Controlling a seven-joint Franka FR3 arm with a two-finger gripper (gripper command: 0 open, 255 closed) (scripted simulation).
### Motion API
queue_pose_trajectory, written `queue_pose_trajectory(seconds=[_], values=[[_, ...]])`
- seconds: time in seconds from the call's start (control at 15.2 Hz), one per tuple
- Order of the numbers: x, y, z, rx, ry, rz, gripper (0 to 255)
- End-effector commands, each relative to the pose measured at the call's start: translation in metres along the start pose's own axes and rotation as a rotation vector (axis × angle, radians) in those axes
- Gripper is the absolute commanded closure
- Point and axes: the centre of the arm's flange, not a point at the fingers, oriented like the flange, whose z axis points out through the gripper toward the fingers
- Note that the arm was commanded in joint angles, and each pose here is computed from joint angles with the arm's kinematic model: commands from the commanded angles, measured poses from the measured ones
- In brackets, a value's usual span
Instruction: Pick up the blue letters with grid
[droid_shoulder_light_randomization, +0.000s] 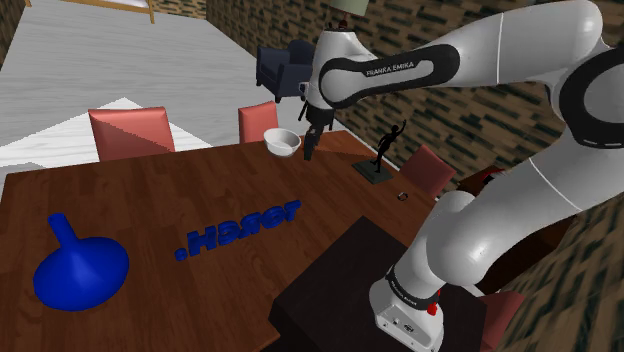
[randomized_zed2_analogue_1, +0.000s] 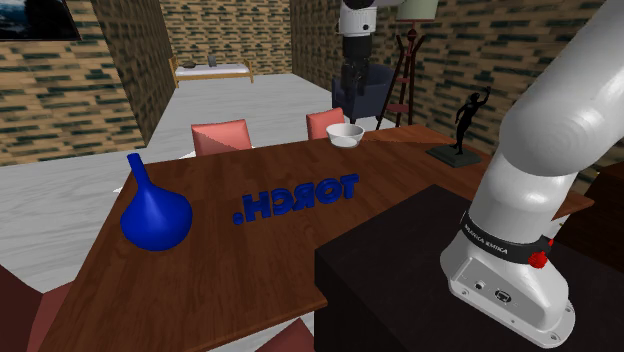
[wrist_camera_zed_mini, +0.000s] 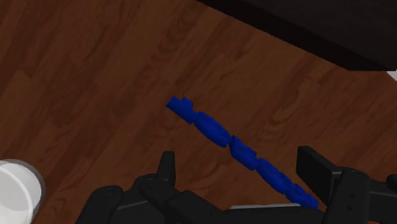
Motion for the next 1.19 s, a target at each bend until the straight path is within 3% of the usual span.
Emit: queue_pose_trajectory(seconds=[0.0,1.12], values=[[0.019,-0.002,0.024,0.001,-0.004,-0.075,0],[0.139,-0.062,0.207,0.010,-0.047,-0.682,0]])
